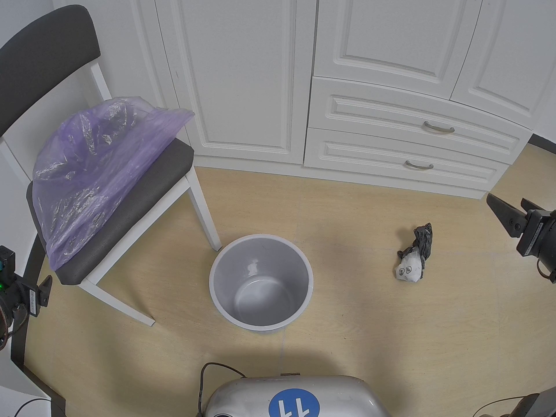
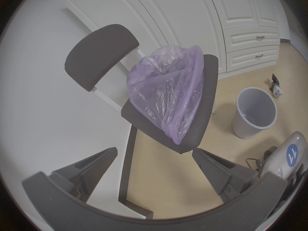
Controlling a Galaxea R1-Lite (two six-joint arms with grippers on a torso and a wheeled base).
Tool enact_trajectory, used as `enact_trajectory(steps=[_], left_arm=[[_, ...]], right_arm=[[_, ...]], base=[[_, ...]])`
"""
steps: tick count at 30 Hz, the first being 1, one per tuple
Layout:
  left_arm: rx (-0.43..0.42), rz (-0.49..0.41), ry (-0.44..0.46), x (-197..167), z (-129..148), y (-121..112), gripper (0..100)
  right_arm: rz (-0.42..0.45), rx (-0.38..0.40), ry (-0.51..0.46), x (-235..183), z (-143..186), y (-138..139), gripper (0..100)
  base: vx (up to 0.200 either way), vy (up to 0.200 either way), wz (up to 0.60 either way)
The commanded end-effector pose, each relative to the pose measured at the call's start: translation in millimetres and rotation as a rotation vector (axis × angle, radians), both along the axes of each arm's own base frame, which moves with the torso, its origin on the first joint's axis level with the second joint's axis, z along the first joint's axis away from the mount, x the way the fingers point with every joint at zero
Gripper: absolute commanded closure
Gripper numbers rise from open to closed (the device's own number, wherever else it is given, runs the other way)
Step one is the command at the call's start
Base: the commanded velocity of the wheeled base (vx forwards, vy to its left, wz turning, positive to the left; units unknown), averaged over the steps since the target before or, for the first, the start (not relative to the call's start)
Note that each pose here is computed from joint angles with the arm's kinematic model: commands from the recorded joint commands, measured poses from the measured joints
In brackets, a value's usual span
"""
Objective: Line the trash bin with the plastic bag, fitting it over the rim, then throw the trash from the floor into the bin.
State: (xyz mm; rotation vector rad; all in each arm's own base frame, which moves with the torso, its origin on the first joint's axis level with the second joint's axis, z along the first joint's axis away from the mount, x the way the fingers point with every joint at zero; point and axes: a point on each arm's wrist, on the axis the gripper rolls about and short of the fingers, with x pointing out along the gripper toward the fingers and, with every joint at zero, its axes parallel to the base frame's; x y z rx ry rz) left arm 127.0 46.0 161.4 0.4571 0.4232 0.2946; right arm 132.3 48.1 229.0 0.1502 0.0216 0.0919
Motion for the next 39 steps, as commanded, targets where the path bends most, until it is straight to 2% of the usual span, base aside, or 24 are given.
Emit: enact_trajectory(steps=[1,9,17,25,34,39], left_arm=[[-0.036,-0.01,0.078,16.3,-18.2,4.7,0],[-0.044,-0.017,0.034,30.3,-22.6,7.0,0],[-0.093,0.018,-0.07,40.0,-15.4,11.5,0],[-0.1,0.033,-0.059,49.6,-17.6,16.6,0],[-0.119,0.07,-0.126,60.7,-16.6,26.1,0],[-0.138,0.1,-0.141,68.0,-17.8,34.0,0]], right_arm=[[0.014,-0.006,0.023,2.6,-4.8,3.3,0],[0.014,-0.004,0.023,2.6,-5.1,3.3,0],[0.026,-0.001,0.019,0.3,-4.9,4.0,0],[0.04,0.002,0.025,0.4,-6.4,4.6,0],[0.055,0.004,0.036,0.6,-10.9,5.9,0],[0.074,0.013,0.006,3.3,-14.7,10.1,0]], base=[[0.0,0.0,0.0],[0.0,0.0,0.0],[0.0,0.0,0.0],[0.0,0.0,0.0],[0.0,0.0,0.0],[0.0,0.0,0.0]])
